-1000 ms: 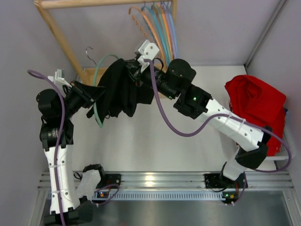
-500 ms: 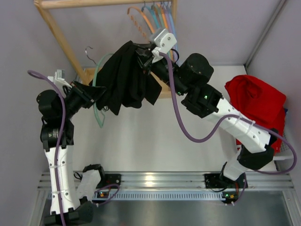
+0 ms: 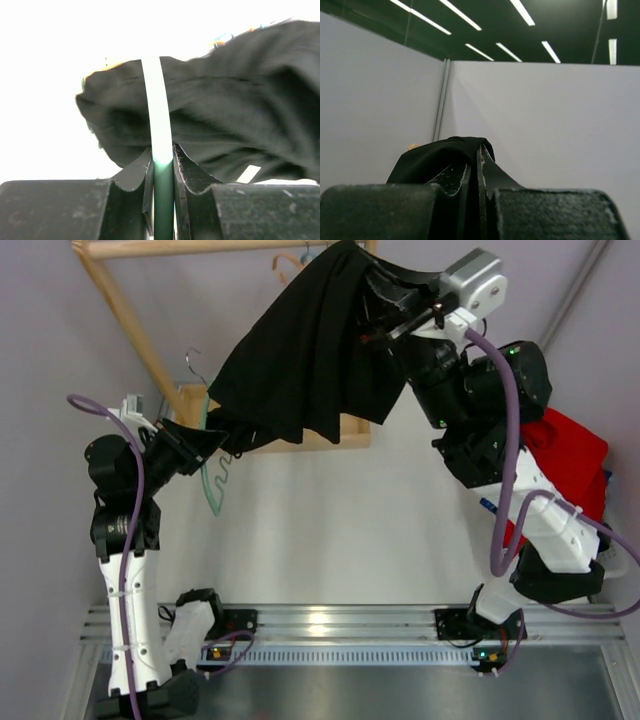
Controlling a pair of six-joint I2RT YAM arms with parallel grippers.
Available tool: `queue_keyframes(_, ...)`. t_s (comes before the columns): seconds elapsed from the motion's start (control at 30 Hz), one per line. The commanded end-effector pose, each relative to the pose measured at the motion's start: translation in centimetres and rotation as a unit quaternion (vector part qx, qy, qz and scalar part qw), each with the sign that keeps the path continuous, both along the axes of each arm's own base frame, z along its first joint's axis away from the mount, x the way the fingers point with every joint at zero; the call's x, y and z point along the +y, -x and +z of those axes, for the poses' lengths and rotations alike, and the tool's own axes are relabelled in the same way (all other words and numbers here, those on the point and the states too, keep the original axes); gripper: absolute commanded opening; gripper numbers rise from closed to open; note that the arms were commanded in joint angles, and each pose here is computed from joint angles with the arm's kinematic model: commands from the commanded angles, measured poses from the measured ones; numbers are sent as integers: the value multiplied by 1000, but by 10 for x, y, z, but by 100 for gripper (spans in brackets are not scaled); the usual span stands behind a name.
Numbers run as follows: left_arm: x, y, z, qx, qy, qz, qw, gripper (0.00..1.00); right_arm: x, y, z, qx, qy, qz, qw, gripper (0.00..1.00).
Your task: Remove the trousers from the hanger
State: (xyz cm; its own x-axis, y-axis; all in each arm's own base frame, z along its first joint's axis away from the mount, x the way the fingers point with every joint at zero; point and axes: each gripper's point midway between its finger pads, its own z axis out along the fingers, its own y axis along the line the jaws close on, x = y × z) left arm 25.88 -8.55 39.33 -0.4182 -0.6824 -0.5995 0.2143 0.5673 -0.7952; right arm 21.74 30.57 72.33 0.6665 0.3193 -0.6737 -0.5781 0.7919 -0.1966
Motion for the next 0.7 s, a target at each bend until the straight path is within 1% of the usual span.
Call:
queue_keyframes(0.0, 1, 5, 16, -50, -24, 3, 998, 0, -80, 40, 66, -75, -112, -22, 991, 0)
queue_keyframes(0.2, 1, 7, 12, -48, -28, 3, 998, 0, -122, 62, 91, -119, -147, -51, 981, 0)
queue_keyframes(0.37, 1, 6, 9, -47, -30, 2, 998, 0, -152, 74, 98, -142, -152, -87, 974, 0)
queue_keyframes(0.5, 1, 8, 8, -49, -38, 0, 998, 0, -171, 79, 92, -158, -132, -128, 970, 0)
queue_keyframes(0.6, 1, 8, 7, -50, -42, -2, 998, 0, -192, 75, 79, -146, -122, -151, 970, 0)
queue_keyframes(0.67, 0, 8, 6, -53, -48, -4, 997, 0, -216, 70, 68, -133, -117, -189, 966, 0)
